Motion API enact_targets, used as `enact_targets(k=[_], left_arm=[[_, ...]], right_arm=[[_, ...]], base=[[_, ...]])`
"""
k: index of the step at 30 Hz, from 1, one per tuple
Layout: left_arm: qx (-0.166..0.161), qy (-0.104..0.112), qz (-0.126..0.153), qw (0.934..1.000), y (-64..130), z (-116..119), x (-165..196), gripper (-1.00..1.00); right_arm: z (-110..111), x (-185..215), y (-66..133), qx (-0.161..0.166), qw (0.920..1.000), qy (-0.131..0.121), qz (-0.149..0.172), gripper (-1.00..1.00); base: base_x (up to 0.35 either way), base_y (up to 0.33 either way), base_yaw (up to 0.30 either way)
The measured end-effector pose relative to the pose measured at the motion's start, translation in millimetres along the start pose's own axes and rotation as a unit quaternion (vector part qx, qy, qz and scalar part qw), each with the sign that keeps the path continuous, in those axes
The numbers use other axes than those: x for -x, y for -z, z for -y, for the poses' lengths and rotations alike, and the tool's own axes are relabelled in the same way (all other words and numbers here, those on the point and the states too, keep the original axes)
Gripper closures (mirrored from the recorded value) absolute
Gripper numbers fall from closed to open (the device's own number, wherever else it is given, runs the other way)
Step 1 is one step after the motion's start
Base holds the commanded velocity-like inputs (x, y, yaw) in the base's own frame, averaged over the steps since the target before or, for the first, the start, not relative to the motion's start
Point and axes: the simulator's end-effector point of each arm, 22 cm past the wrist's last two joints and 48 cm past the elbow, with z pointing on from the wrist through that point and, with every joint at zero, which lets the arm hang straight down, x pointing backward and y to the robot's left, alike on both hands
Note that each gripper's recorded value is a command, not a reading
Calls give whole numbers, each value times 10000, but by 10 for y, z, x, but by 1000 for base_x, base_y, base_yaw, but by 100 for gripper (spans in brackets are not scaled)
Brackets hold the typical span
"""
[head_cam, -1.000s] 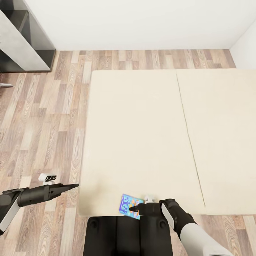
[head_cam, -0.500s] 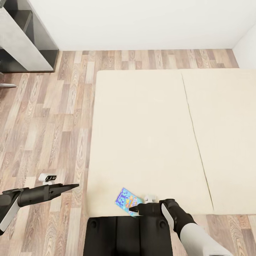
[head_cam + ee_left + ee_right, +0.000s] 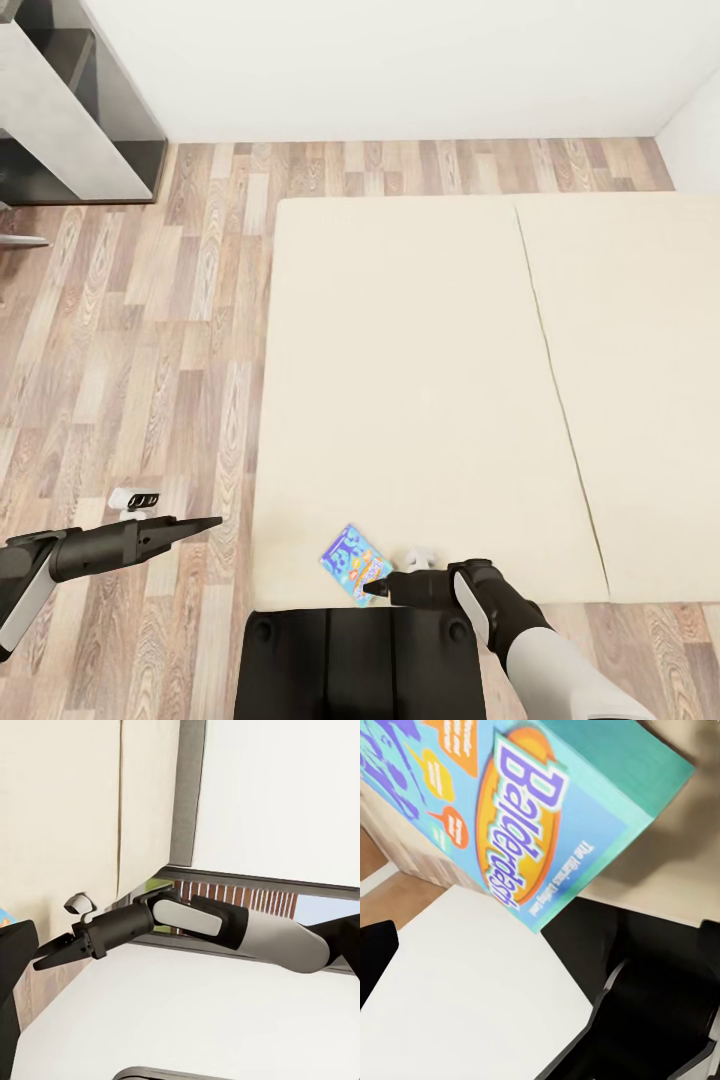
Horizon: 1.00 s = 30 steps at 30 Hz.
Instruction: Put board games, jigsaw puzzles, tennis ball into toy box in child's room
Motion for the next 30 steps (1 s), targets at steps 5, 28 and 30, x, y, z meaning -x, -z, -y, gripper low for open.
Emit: enact_targets(k=[5, 28, 30], left_arm=[[0, 0, -1, 10000, 0, 0, 0, -100], [9, -1, -6, 10000, 4, -2, -1, -100], [7, -1, -4, 10000, 4, -2, 0, -100]], right_arm=[[-2, 6, 1, 4, 10000, -4, 9, -100], [-25, 21, -1, 33, 10000, -9, 31, -100], [-36, 22, -6, 38, 10000, -6, 31, -100]], base=[[0, 0, 0], [0, 0, 0], [0, 0, 0]])
